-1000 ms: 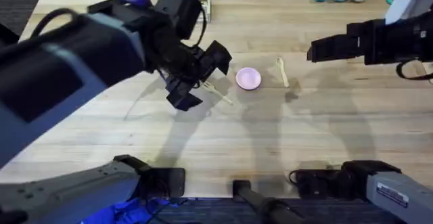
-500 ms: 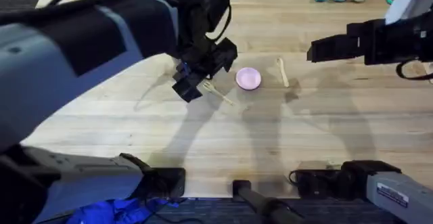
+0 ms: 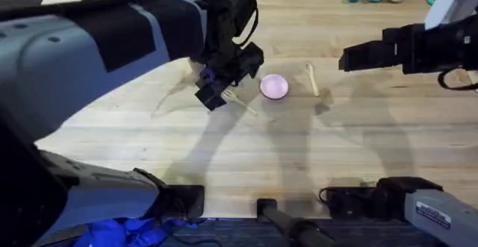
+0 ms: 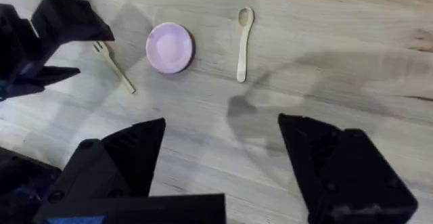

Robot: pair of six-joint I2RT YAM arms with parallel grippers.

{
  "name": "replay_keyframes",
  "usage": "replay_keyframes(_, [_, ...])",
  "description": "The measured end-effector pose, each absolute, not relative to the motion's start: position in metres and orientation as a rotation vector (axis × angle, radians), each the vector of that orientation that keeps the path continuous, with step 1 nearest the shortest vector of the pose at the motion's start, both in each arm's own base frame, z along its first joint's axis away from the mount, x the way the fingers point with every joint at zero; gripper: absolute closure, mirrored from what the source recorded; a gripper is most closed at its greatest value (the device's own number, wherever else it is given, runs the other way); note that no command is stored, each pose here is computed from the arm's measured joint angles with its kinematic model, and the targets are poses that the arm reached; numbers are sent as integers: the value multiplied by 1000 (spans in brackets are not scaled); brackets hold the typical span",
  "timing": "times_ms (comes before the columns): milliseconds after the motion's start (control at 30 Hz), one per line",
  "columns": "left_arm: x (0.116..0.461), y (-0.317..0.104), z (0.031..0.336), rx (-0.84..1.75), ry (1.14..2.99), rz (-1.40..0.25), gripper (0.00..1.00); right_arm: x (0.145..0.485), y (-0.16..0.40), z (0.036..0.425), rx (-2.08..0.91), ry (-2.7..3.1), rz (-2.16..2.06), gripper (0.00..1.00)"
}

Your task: Pick up a utensil and set it on the pink plate, then put the other utensil in the container.

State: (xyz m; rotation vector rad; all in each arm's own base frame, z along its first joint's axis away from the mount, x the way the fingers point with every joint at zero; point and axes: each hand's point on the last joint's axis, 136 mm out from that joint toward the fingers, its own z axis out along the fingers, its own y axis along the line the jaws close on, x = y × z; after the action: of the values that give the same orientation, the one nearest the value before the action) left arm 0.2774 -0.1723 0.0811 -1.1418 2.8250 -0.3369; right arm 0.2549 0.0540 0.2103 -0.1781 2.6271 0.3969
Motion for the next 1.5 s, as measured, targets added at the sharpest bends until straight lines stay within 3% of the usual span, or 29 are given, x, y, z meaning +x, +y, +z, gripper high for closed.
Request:
replay_keyframes(333, [281, -166, 54, -1160, 2842, -208, 7, 255, 54, 210, -178, 2627, 397, 9])
replay_keyframes(1033, [274, -163, 36, -1177, 2846, -56, 68, 255, 54, 210, -178, 2627, 397, 9])
replay_keyframes(1300, [272, -164, 35, -1182, 2843, -42, 165, 255, 54, 211, -178, 2627, 397, 9])
replay_keyframes(1500, [269, -168, 35, -1208, 2856, -64, 369, 255, 54, 211, -179, 2626, 397, 9])
